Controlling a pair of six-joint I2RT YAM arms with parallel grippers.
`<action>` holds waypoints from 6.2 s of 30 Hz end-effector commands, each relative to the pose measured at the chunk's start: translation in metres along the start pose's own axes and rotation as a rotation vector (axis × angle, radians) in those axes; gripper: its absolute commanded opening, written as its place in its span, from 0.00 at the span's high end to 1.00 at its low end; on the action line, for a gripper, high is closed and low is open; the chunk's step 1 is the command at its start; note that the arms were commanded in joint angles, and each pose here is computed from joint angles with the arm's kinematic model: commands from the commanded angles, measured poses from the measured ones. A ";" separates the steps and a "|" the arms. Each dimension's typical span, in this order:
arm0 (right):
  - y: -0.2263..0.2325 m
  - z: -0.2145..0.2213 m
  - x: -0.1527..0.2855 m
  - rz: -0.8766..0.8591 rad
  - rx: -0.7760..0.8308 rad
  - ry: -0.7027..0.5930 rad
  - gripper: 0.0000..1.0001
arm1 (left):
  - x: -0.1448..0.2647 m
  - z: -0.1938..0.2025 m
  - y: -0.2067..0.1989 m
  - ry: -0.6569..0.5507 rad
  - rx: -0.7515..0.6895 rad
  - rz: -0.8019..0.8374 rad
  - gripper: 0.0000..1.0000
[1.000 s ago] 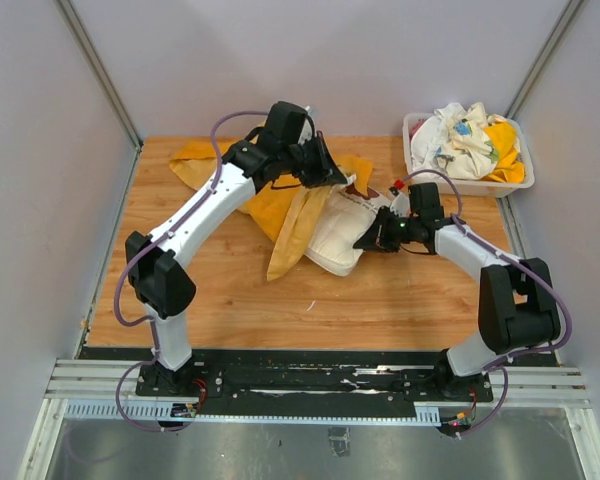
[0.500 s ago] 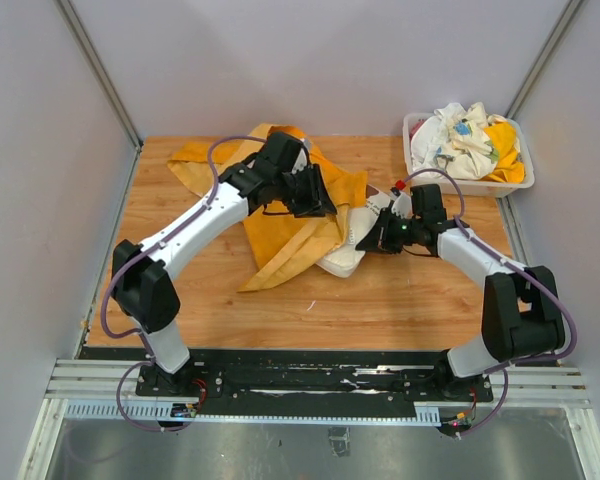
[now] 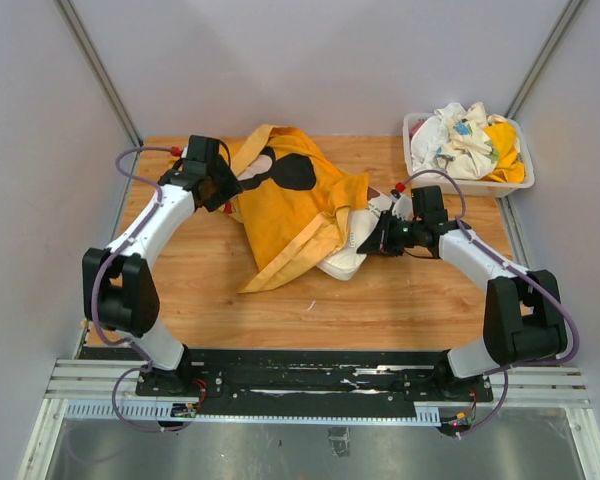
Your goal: Remove the trousers from the hanger
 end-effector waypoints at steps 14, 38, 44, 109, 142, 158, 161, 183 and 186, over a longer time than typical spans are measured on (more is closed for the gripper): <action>0.005 -0.014 0.009 -0.032 0.027 -0.015 0.91 | -0.108 -0.059 0.051 -0.264 -0.131 -0.414 0.38; -0.004 -0.024 -0.008 -0.034 -0.015 0.012 0.91 | -0.029 -0.228 -0.068 -0.744 -0.098 -0.188 0.83; -0.002 -0.028 -0.008 -0.036 -0.013 0.008 0.90 | -0.064 -0.199 -0.060 -0.590 -0.126 -0.161 0.59; 0.001 -0.017 -0.006 -0.071 -0.035 -0.023 0.87 | 0.042 0.178 -0.059 0.063 -0.779 0.204 1.00; 0.101 -0.138 0.010 -0.278 0.061 -0.346 0.88 | 0.215 0.211 -0.221 0.626 -0.445 1.002 1.00; 0.081 -0.052 -0.060 -0.234 0.032 -0.127 0.90 | 0.182 0.188 -0.200 0.572 -0.431 0.917 1.00; 0.073 -0.052 -0.057 -0.221 0.016 -0.132 0.92 | 0.171 0.187 -0.189 0.561 -0.428 0.882 1.00; 0.039 -0.046 0.001 -0.116 0.077 -0.181 0.94 | 0.149 0.174 -0.115 0.496 -0.313 0.565 0.75; 0.039 -0.045 0.003 -0.109 0.092 -0.176 0.93 | 0.135 0.186 -0.076 0.504 -0.297 0.441 0.84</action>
Point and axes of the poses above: each gripper's point midway between its finger pads, its own x axis back along the fingers, its own y axis along the line the jaws close on, z = x × y, the point moved 3 cm from there along x, back along the fingers, and after that the axes turned 7 degrees about x, right-handed, at the moved point
